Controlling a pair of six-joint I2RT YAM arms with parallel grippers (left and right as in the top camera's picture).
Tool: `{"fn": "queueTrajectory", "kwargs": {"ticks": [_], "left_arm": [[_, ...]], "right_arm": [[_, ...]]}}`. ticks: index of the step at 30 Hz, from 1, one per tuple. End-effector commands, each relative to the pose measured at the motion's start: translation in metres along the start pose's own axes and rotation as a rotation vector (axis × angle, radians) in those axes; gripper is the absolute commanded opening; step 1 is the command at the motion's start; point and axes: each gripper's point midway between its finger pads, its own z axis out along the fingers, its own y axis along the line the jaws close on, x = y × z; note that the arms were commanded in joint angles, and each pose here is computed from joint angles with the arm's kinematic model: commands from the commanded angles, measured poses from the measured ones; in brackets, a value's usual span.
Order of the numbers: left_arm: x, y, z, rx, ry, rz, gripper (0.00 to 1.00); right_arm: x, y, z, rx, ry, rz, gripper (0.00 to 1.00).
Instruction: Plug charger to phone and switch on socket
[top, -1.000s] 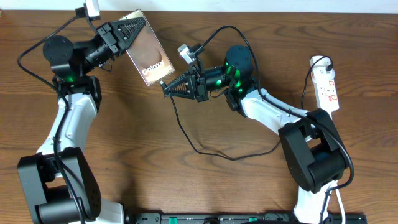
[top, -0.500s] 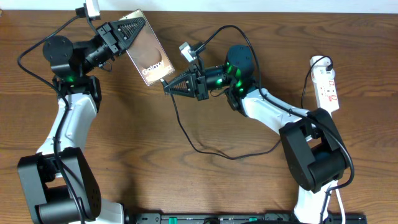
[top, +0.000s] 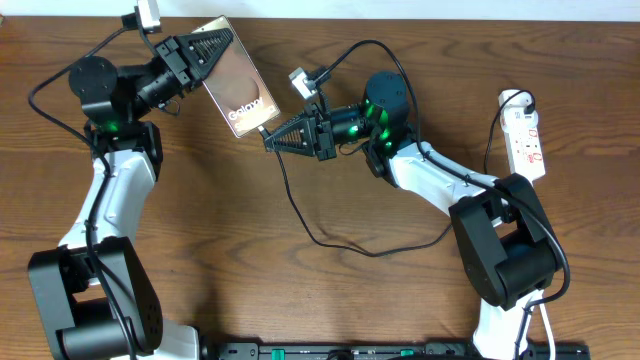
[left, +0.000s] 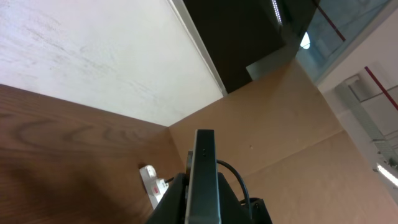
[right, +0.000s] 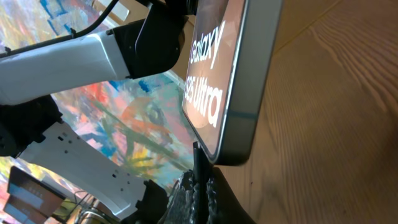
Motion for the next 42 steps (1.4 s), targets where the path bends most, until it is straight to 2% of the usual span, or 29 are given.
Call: {"fn": "queueTrajectory", "kwargs": {"ticks": [1, 39, 40, 41, 42], "left_arm": [[0.001, -0.018, 0.000, 0.030, 0.026, 0.050, 0.07], [0.009, -0.020, 0.001, 0.044, 0.070, 0.068, 0.07], [0.009, -0.020, 0.001, 0.044, 0.070, 0.068, 0.07], [0.009, -0.020, 0.001, 0.044, 0.070, 0.068, 0.07], [0.008, -0.020, 0.001, 0.044, 0.069, 0.068, 0.07]], "right_arm": [[-0.008, -0.009, -0.004, 0.036, -0.048, 0.043, 0.01], [-0.031, -0.010, 0.004, 0.070, -0.173, 0.127, 0.02], [-0.030, -0.010, 0.003, 0.068, -0.170, 0.126, 0.15], [-0.030, -0.009, 0.004, 0.066, -0.166, 0.126, 0.45], [-0.029, -0.009, 0.004, 0.064, -0.163, 0.126, 0.57]]}}
